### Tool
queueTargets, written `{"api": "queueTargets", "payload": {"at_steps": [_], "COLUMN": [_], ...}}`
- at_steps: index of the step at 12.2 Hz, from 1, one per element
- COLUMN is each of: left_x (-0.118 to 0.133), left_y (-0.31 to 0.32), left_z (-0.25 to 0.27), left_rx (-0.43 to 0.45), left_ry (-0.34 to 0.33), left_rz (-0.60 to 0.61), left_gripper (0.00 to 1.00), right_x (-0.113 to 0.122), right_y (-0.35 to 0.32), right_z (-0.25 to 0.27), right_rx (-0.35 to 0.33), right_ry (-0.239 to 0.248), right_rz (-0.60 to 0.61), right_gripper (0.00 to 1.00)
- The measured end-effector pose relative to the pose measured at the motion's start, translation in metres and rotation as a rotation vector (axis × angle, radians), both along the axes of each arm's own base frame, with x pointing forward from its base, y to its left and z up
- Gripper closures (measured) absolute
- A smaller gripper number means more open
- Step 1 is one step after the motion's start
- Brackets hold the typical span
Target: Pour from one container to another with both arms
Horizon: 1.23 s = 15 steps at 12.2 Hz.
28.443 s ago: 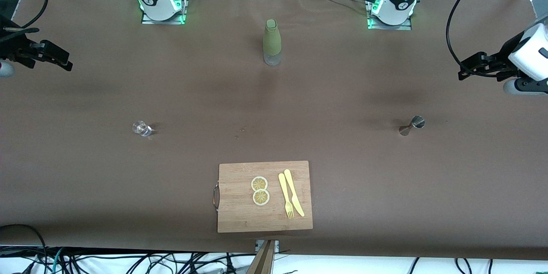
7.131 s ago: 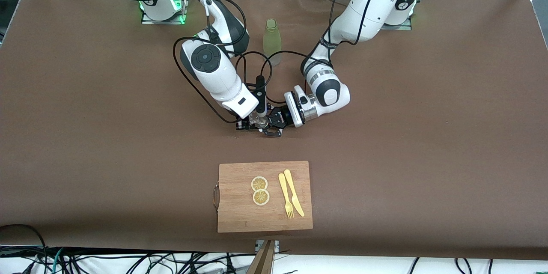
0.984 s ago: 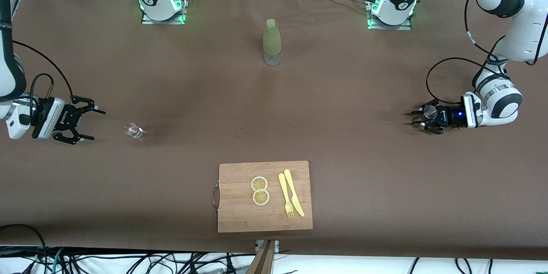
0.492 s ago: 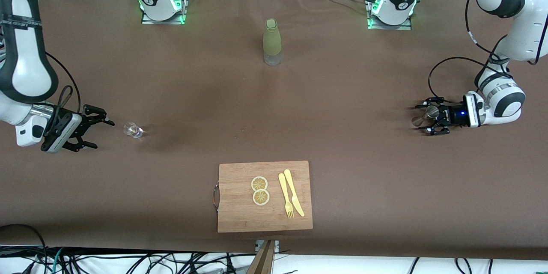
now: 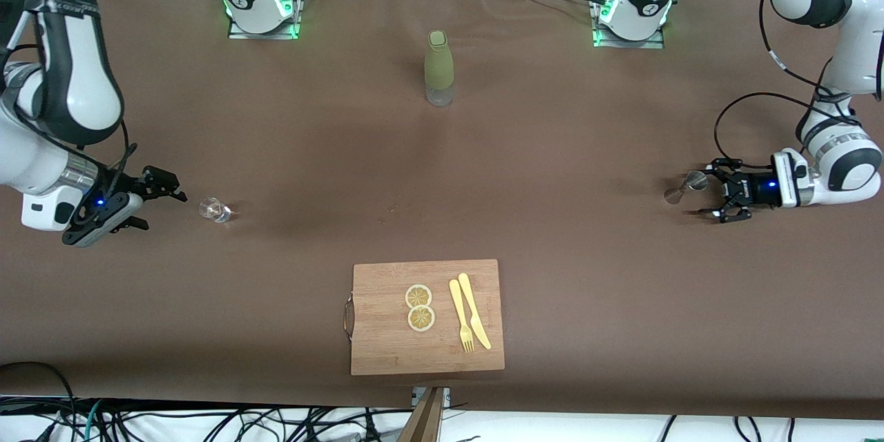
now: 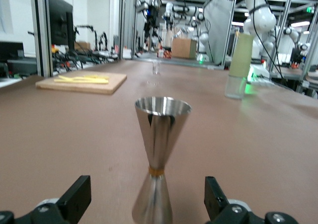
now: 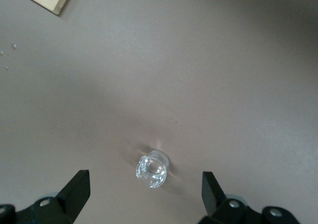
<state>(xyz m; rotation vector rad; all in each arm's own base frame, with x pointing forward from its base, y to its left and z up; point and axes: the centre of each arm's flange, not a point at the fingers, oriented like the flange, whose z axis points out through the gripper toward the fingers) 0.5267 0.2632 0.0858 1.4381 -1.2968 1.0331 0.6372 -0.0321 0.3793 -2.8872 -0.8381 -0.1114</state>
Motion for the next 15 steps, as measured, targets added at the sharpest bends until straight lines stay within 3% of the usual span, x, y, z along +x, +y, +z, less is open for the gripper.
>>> {"api": "queueTargets", "payload": {"at_steps": [3,6,11,15], "left_x": [0.011,0.031,0.066,0.088], "left_y": [0.032,0.056,0.042,-0.013], "left_z": [0.025,0.064,0.196,0.283], "left_rx": [0.112,0.218,0.373,0.509], "left_ry": [0.035,0.132,0.469,0.764], "left_rz": [-0.052,-0.045,0.083,0.219], "left_gripper": [0.0,0.0,0.0,0.0], "right_x": [-0.004,-0.024,-0.066,-0.082], "right_y": [0.042,0.074,0.067,0.044], "right_z": [0.023,0.051,0.12,0.168], "right_rx": [-0.154,-0.229,-0.268,-0.264], "right_ry": [0.012,0.063,0.149,0.142], "right_rz": [-0.159,-0.349,-0.481,-0.537], "right_gripper": [0.0,0.0,0.0,0.0]}}
